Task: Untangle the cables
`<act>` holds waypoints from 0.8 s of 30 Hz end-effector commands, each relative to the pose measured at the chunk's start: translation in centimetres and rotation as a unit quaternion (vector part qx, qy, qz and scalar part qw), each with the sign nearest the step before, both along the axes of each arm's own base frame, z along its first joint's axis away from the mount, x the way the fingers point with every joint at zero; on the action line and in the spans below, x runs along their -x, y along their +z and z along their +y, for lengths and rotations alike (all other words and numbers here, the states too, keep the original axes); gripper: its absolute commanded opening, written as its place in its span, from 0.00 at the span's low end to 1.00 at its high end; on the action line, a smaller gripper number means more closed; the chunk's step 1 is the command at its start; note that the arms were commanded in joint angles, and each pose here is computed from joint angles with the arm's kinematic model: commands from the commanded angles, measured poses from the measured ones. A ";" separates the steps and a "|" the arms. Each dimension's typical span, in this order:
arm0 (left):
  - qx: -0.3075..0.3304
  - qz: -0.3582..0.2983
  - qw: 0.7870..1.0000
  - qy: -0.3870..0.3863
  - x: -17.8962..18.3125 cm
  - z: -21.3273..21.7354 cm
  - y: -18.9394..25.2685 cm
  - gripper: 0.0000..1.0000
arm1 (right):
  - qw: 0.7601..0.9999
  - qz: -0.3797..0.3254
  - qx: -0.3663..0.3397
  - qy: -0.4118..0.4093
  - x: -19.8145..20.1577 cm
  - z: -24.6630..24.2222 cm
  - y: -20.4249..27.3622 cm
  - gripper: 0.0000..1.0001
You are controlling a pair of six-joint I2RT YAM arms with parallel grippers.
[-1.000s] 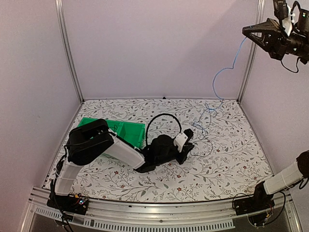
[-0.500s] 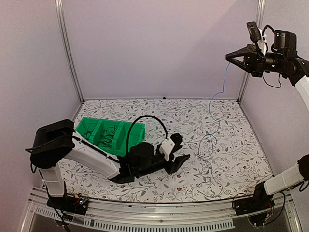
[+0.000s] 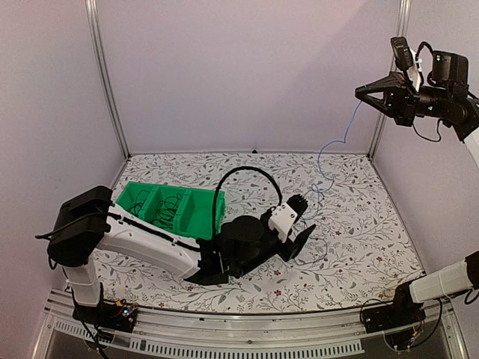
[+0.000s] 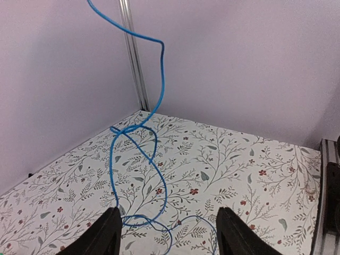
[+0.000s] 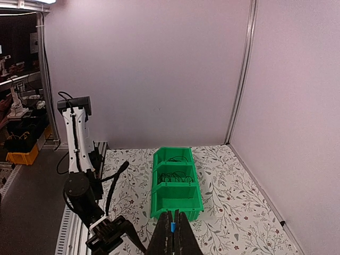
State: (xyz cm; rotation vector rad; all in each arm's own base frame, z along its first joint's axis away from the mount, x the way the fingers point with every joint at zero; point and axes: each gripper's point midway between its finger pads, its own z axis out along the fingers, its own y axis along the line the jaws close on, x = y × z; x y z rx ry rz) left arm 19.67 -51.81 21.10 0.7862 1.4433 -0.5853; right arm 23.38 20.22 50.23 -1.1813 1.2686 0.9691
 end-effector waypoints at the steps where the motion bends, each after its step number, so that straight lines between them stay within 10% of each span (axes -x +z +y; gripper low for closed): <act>1: -0.010 0.004 0.997 0.072 -3.9 1.2 -0.4 0.62 | 1.000 0.007 -0.006 0.018 0.5 0.2 -0.1 0.00; 8: 0.005 0.007 0.999 0.034 -6.4 -0.9 -0.7 0.44 | 0.999 0.004 -0.014 0.039 1.6 0.5 0.7 0.00; 14: 0.034 0.038 0.998 0.025 -9.7 -2.6 -4.4 0.00 | 0.997 -0.022 -0.028 0.067 3.8 0.3 4.1 0.00; 19: 0.033 0.085 0.996 0.024 -10.8 -2.9 -8.2 0.02 | 0.994 -0.076 -0.041 0.065 4.9 0.1 8.4 0.00; 24: 0.051 0.100 0.993 0.031 -9.5 -0.6 -7.2 0.24 | 0.995 -0.049 -0.052 0.075 2.7 0.6 8.6 0.00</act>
